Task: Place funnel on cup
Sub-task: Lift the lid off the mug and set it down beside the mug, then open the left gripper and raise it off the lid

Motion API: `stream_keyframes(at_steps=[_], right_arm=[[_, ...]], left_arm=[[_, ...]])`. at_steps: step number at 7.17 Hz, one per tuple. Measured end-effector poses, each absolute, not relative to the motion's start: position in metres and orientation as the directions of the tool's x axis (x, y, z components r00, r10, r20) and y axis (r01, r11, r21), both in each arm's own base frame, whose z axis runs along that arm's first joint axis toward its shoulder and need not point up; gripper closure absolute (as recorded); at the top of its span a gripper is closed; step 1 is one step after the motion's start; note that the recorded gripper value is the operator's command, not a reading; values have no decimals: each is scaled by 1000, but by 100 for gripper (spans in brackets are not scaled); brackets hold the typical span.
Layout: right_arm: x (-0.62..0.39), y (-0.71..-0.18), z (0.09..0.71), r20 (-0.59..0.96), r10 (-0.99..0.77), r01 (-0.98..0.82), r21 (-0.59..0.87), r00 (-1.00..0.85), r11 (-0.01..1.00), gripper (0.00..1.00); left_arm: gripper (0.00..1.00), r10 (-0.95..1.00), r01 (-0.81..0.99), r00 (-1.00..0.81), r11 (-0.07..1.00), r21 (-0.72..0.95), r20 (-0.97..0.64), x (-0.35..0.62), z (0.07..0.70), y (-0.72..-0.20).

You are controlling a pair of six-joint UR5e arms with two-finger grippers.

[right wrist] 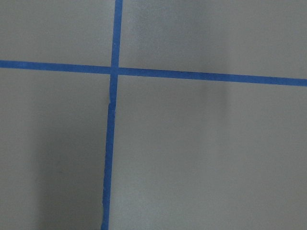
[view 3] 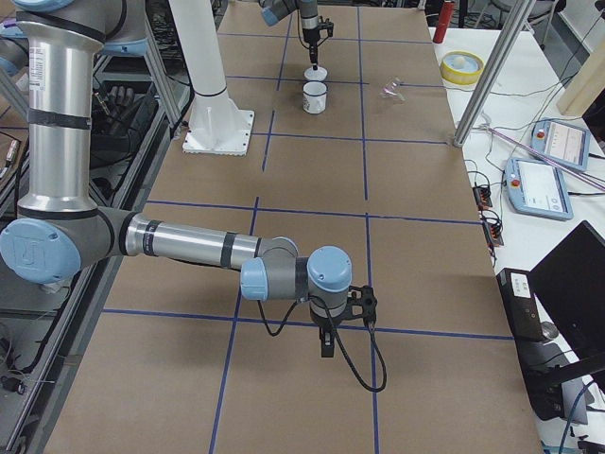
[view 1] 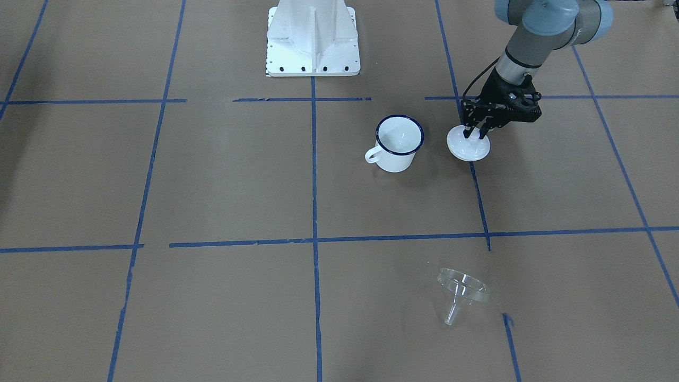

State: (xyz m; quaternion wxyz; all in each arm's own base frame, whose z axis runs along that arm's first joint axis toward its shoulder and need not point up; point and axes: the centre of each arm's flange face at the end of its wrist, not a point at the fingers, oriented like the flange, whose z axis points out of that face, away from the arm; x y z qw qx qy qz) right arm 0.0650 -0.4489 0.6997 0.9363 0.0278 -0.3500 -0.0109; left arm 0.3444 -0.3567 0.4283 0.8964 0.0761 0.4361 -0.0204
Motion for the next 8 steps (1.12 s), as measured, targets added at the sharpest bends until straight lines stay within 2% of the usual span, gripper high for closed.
stream_keyframes(at_steps=[3, 4, 5, 8], right_arm=[[65, -449, 700, 655, -40, 1, 60, 755, 998, 0], [65, -449, 700, 655, -40, 1, 60, 755, 998, 0], [65, -449, 700, 655, -40, 1, 60, 755, 998, 0], [65, -449, 700, 655, -40, 1, 60, 755, 998, 0]], left_arm=[[100, 45, 80, 614, 990, 119, -788, 358, 428, -352], [73, 49, 77, 610, 990, 120, -791, 361, 425, -352], [1, 51, 74, 609, 990, 121, -792, 365, 424, -353], [0, 49, 87, 597, 988, 125, -801, 371, 414, -359]])
